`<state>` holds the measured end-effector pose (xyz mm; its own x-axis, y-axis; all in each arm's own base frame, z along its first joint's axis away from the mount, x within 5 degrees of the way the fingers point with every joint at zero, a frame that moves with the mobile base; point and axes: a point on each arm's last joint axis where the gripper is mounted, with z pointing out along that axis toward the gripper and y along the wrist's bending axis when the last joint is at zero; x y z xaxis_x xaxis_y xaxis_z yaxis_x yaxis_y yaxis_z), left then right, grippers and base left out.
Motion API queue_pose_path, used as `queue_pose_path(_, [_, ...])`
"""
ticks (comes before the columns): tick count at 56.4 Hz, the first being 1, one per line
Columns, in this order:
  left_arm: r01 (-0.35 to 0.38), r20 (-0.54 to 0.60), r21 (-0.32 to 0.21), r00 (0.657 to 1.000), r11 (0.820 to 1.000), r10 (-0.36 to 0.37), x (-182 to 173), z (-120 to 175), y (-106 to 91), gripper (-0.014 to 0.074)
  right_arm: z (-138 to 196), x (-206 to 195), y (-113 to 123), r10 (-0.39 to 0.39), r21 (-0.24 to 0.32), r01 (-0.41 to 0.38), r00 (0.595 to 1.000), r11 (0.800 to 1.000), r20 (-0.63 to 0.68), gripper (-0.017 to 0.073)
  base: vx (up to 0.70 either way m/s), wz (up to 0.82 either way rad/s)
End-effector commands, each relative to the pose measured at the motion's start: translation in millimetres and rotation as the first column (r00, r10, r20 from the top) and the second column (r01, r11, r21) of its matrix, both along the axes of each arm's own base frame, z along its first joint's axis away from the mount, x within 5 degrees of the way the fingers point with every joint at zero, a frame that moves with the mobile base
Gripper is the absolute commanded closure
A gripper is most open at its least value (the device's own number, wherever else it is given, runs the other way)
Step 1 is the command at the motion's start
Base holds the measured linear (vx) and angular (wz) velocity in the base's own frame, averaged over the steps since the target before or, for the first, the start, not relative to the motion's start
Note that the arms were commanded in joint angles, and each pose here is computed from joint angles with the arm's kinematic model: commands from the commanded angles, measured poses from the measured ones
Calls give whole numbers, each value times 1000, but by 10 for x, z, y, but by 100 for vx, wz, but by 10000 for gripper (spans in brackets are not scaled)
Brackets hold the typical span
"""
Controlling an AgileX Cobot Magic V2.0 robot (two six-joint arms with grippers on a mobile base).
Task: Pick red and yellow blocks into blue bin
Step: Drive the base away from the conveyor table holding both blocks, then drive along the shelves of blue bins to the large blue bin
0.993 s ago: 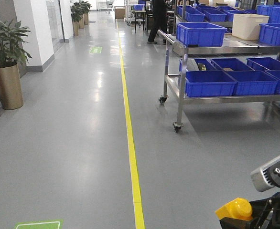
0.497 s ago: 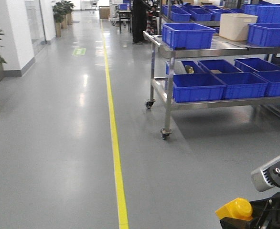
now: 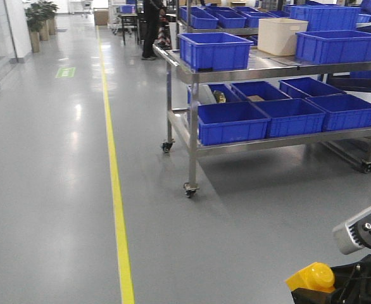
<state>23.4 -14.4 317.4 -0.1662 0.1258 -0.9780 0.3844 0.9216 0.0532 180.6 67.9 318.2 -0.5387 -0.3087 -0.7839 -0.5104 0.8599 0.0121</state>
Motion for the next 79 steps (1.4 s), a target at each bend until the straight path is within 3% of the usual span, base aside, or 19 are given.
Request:
queue_pose_path(1, [3, 80, -43, 997, 999, 1, 24, 142, -6, 308, 159, 23, -7, -19, 27, 17, 995, 999, 95, 303, 41, -21])
queue_pose_path(48, [3, 80, -43, 997, 999, 1, 24, 142, -6, 308, 147, 21, -5, -14, 24, 13, 996, 1000, 83, 303, 41, -23])
queue_pose_path(79, [3, 80, -43, 997, 999, 1, 24, 143, -6, 308, 139, 14, -3, -10, 22, 8, 997, 1000, 73, 303, 42, -46])
